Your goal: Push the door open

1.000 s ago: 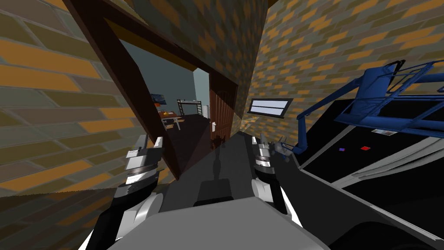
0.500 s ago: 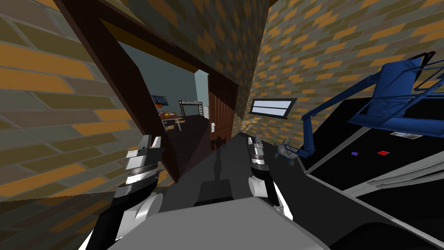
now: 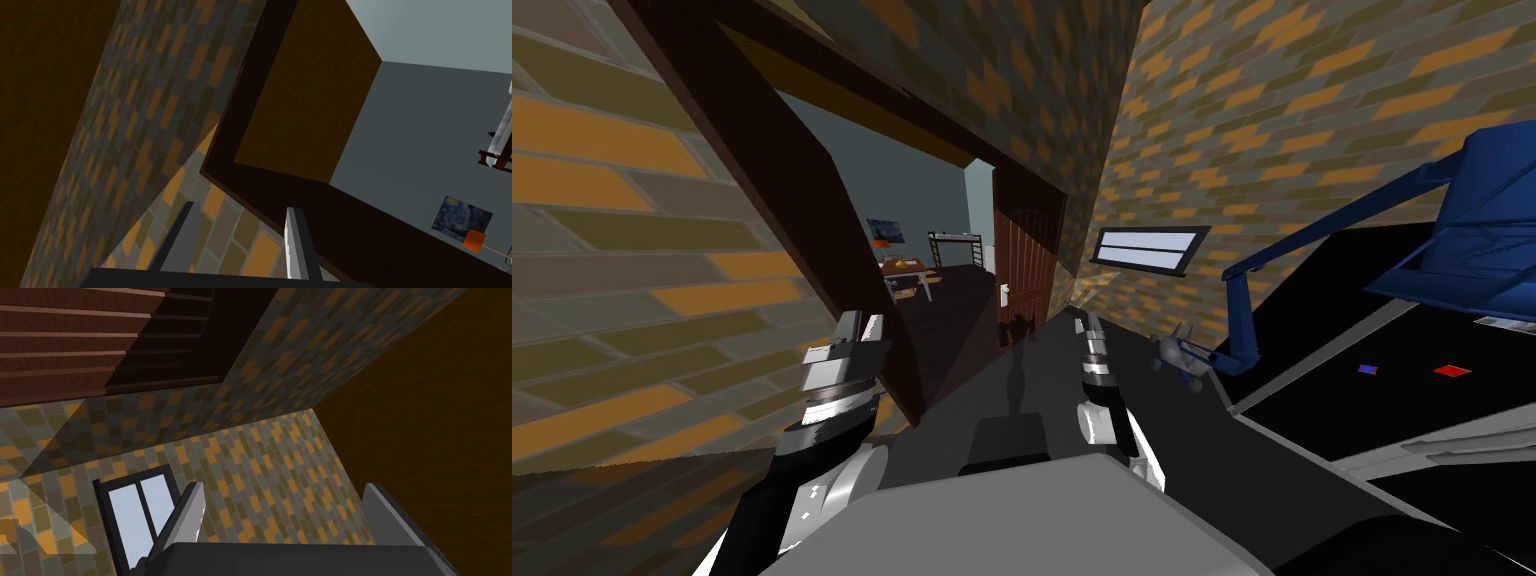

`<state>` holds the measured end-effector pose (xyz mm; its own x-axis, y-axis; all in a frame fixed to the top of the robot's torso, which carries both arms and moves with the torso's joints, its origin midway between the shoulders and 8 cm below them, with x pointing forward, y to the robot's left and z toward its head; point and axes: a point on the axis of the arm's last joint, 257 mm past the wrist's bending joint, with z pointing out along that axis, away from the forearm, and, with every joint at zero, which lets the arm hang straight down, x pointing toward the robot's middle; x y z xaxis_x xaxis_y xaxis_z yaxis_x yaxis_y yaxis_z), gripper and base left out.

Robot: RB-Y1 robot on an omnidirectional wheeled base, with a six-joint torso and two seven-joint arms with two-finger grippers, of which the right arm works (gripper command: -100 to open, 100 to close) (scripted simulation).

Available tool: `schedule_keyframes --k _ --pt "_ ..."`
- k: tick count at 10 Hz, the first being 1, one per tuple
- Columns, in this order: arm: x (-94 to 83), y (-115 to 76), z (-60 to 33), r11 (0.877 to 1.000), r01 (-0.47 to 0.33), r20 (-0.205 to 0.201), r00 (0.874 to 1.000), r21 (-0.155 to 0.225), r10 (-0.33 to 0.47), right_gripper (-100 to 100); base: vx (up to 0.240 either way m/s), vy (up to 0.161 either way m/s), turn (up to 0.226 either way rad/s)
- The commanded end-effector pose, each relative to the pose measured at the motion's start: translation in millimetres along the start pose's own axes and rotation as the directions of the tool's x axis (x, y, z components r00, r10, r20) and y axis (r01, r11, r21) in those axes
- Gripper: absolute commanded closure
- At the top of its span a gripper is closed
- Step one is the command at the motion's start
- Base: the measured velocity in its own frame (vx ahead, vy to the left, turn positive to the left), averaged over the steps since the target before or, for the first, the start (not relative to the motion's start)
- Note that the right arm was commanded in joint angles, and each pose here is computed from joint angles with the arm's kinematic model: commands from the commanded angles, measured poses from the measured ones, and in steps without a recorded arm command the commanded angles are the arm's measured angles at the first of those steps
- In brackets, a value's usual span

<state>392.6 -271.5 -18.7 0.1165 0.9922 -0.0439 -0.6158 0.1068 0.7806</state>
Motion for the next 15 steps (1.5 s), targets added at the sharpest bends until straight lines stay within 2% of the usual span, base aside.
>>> schedule_keyframes --k 1,8,15 --pt "5.4 -11.3 2.3 1.0 -0.013 -0.011 1.0 0.017 0.014 -100 0.094 -0.059 0.041" --pt "38.1 -72.4 7.0 0.992 -0.071 -0.061 0.995 0.107 0.078 -100 0.094 -0.052 0.059" --pt "78.8 -134.3 8.9 0.971 -0.114 -0.115 0.983 0.211 0.14 -100 0.092 -0.063 0.066"
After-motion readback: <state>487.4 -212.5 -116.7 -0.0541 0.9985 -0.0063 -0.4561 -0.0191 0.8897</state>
